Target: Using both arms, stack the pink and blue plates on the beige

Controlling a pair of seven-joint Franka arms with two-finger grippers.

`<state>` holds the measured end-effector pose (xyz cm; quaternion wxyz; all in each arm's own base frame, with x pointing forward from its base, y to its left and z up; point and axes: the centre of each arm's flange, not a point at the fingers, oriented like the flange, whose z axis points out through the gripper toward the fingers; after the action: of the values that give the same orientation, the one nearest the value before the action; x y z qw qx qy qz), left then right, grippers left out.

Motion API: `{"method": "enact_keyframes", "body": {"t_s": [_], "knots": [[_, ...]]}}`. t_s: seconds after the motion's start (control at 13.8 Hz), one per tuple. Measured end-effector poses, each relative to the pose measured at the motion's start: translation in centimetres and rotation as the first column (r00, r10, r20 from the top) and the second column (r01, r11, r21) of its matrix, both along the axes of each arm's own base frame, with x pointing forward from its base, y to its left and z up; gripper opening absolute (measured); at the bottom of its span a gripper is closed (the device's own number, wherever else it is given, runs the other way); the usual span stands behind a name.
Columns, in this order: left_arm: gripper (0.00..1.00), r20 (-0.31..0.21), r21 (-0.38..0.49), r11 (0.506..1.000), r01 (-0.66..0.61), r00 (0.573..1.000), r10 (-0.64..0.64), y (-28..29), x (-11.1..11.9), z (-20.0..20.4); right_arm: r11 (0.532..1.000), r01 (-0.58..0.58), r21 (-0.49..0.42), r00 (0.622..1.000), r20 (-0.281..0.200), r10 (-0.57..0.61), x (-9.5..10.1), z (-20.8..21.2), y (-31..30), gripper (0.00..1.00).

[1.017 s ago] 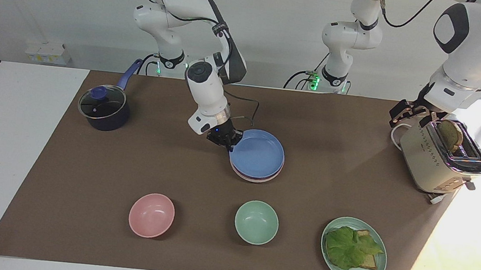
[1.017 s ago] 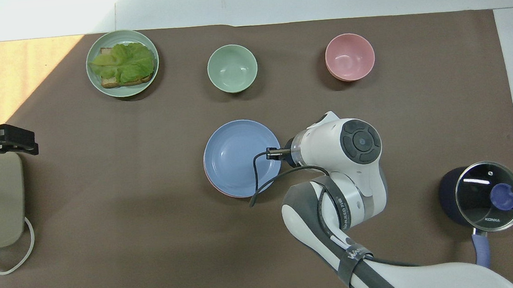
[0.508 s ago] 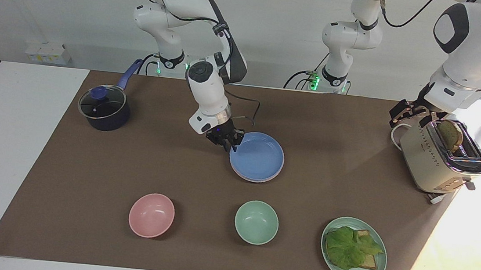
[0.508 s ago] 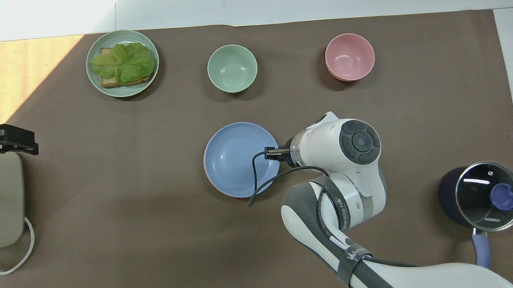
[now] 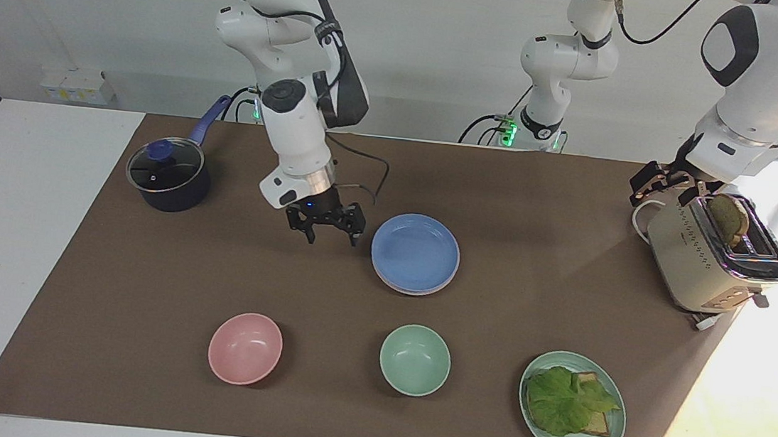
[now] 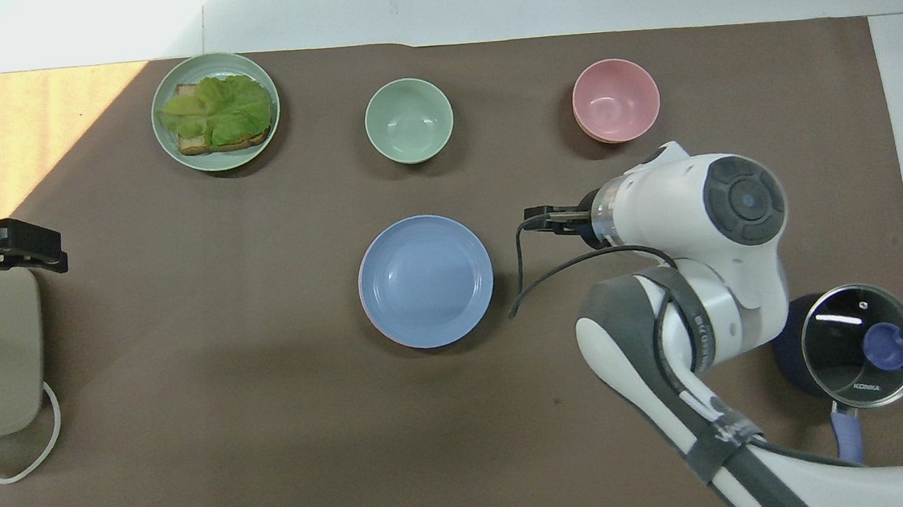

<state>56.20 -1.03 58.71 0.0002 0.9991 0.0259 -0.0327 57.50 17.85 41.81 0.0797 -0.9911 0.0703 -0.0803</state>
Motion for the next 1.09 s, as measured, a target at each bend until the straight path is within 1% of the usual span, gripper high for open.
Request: {"method": "enact_keyframes", "body": {"t_s": [0.15,0.29,0.44,0.65,0.8,0.87,1.02,1.09], "knots": [[1.00,0.000,0.000,1.000,0.000,1.000,0.000,0.0,0.0,0.0,0.998,0.040,-0.044,0.999,0.000,-0.040,0.6,3.7,-4.4,1.00],[1.00,0.000,0.000,1.000,0.000,1.000,0.000,0.0,0.0,0.0,0.995,0.075,-0.070,0.997,0.007,-0.075,0.9,7.0,-8.4,1.00],[1.00,0.000,0.000,1.000,0.000,1.000,0.000,0.0,0.0,0.0,0.993,0.073,-0.089,0.997,0.001,-0.073,0.8,10.1,-13.0,1.00],[1.00,0.000,0.000,1.000,0.000,1.000,0.000,0.0,0.0,0.0,0.992,0.034,-0.118,0.999,-0.030,-0.038,0.2,15.1,-19.3,1.00],[1.00,0.000,0.000,1.000,0.000,1.000,0.000,0.0,0.0,0.0,0.988,0.000,-0.153,0.999,-0.043,-0.006,-0.4,18.0,-21.5,1.00],[1.00,0.000,0.000,1.000,0.000,1.000,0.000,0.0,0.0,0.0,0.986,-0.018,-0.166,0.998,-0.058,0.008,-0.7,19.4,-22.0,1.00],[1.00,0.000,0.000,1.000,0.000,1.000,0.000,0.0,0.0,0.0,0.982,-0.056,-0.182,0.995,-0.097,0.039,-1.4,20.9,-22.2,1.00],[1.00,0.000,0.000,1.000,0.000,1.000,0.000,0.0,0.0,0.0,0.981,-0.070,-0.183,0.993,-0.109,0.051,-1.6,21.5,-22.4,1.00]]}}
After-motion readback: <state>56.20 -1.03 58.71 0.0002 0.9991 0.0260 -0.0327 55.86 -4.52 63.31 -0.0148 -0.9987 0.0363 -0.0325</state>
